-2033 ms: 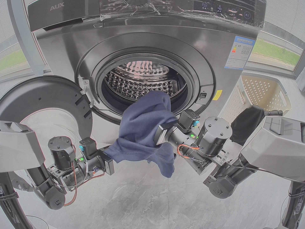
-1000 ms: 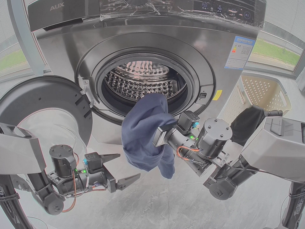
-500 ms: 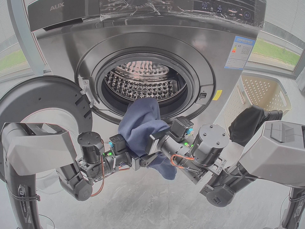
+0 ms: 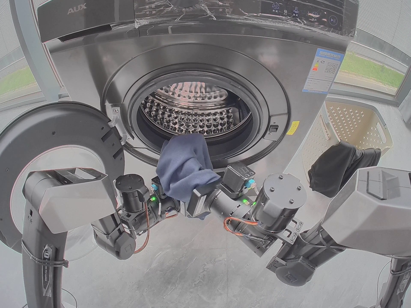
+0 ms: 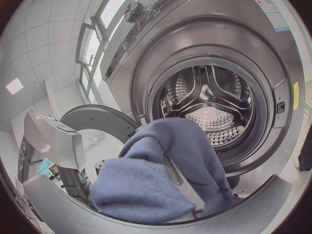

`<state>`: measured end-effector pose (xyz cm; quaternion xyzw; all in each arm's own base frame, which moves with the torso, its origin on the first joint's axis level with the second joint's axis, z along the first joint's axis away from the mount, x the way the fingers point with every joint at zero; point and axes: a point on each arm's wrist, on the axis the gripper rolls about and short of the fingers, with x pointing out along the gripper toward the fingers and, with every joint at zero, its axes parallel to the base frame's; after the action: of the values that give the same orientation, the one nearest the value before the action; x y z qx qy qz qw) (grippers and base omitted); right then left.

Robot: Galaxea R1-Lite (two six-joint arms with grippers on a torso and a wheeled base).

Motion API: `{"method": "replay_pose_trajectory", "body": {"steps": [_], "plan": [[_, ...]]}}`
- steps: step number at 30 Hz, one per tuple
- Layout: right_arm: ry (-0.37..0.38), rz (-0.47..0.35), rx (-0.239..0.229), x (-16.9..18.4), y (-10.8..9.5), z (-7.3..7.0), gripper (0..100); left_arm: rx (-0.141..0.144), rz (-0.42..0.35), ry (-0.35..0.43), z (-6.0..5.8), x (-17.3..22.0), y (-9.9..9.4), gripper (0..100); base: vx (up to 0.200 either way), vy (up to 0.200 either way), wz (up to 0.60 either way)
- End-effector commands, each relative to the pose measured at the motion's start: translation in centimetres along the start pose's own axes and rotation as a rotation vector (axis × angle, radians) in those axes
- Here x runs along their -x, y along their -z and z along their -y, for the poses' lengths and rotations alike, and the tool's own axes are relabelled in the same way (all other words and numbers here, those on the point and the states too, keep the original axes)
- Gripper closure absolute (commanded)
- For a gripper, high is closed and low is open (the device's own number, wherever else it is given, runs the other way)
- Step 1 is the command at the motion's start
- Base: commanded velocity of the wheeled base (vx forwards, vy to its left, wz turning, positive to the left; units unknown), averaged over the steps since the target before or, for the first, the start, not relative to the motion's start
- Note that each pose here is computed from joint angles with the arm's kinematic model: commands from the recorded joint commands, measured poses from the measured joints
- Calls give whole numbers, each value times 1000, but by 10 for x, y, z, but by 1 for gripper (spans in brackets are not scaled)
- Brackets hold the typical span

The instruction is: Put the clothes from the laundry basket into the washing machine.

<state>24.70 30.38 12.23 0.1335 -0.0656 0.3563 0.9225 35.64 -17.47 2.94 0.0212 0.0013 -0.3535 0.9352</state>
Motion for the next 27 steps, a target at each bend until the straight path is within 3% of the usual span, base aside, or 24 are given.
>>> {"method": "replay_pose_trajectory", "body": {"steps": [1,6,10,13,16,19,27], "plan": [[-4,0,-2,0,0,-1,100,7,10,-12,-2,-6,3,100,0,0,0],[-1,2,-11,1,-1,0,100,28,59,-46,-7,-14,-6,100,0,0,0],[28,10,-8,3,-4,9,100,53,93,-71,-11,-16,-15,100,0,0,0],[54,17,-11,3,-7,18,100,57,100,-81,-14,-12,-19,100,0,0,0],[131,30,2,1,-14,47,100,59,104,-101,-16,1,-32,100,0,0,0],[179,26,12,3,-16,65,100,61,108,-107,-14,12,-44,100,0,0,0],[205,-26,20,7,-1,75,100,88,150,-124,-4,41,-79,100,0,0,0]]}}
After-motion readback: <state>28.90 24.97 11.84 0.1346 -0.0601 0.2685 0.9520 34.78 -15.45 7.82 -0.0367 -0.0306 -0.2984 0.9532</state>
